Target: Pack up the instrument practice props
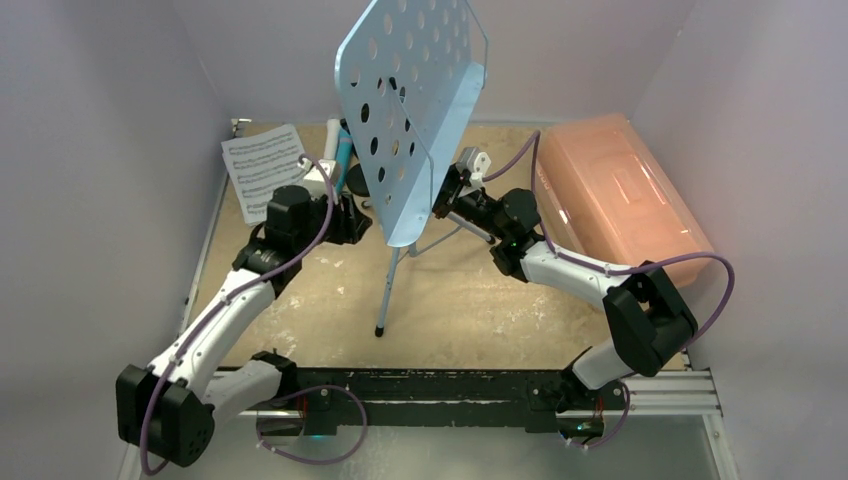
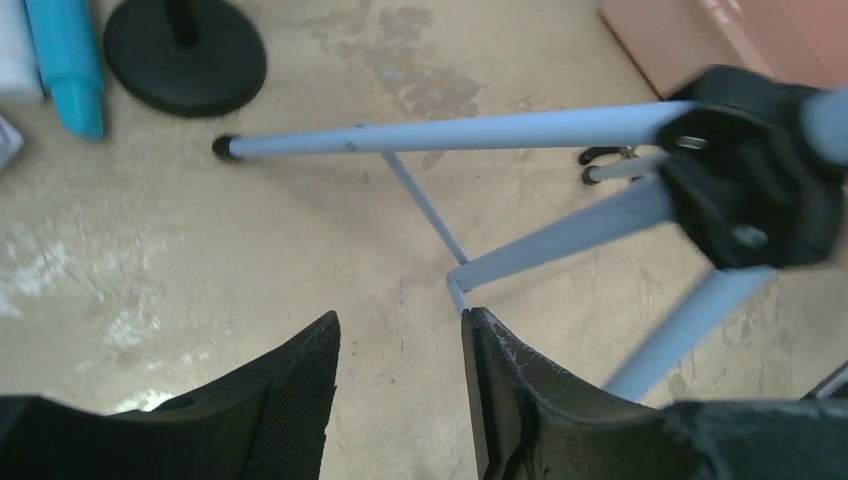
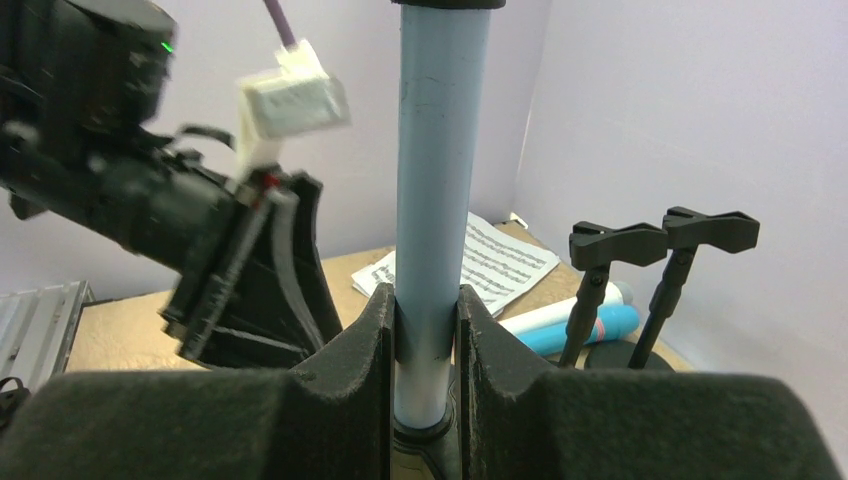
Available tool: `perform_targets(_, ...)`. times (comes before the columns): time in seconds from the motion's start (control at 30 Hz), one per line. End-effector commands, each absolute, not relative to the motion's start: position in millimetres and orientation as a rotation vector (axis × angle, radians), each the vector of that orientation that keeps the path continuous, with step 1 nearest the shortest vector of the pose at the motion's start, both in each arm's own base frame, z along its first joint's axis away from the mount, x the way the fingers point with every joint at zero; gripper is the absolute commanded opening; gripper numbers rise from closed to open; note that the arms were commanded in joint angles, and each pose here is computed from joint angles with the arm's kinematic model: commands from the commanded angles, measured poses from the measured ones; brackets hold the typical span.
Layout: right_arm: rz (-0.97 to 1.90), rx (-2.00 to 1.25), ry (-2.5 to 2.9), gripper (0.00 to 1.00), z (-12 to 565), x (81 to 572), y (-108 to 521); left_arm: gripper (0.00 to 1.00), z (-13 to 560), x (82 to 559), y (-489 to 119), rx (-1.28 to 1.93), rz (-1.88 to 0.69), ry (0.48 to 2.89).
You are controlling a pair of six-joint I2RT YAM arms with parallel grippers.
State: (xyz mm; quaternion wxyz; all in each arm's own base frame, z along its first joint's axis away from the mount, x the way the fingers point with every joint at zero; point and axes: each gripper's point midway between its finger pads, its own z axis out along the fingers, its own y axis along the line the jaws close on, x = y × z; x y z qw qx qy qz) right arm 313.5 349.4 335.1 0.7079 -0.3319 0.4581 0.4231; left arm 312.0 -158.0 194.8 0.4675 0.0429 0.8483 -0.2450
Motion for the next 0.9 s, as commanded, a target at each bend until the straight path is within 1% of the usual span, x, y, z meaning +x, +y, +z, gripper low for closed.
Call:
perform_targets(0.0,0.901,-0.778,0.91,0.0,355,301,344,0.5,271,307,-172,0.503,-0.571,1.705)
perform_targets(0.1,0.9,-0.778,0.912,0.0,355,302,344,0.58,292,299,-181,0.693,-0.534,1.493)
perform_targets(0.3,0.899,-0.779,0.911,0.0,354,302,344,0.66,298,290,-196,0.998,-0.414,1.205)
perform_targets(0.37,0.899,-0.78,0.911,0.0,354,302,344,0.75,291,288,-200,1.097,-0.368,1.136)
perform_targets(0.4,0.897,-0.779,0.911,0.0,354,302,344,0.86,286,287,-203,1.16,-0.343,1.093)
perform_targets(0.43,0.896,-0.779,0.913,0.0,353,302,344,0.9,282,285,-205,1.216,-0.319,1.048)
perform_targets(0.5,0.893,-0.779,0.913,0.0,354,303,344,0.93,285,285,-208,1.231,-0.283,0.989)
perform_targets(0.63,0.888,-0.779,0.914,0.0,353,304,344,0.93,294,294,-211,1.225,-0.229,0.931)
perform_targets(0.77,0.886,-0.779,0.913,0.0,354,303,344,0.88,289,307,-215,1.261,-0.184,0.919)
perform_targets(0.87,0.882,-0.779,0.915,0.0,353,304,343,0.83,288,312,-220,1.286,-0.169,0.904)
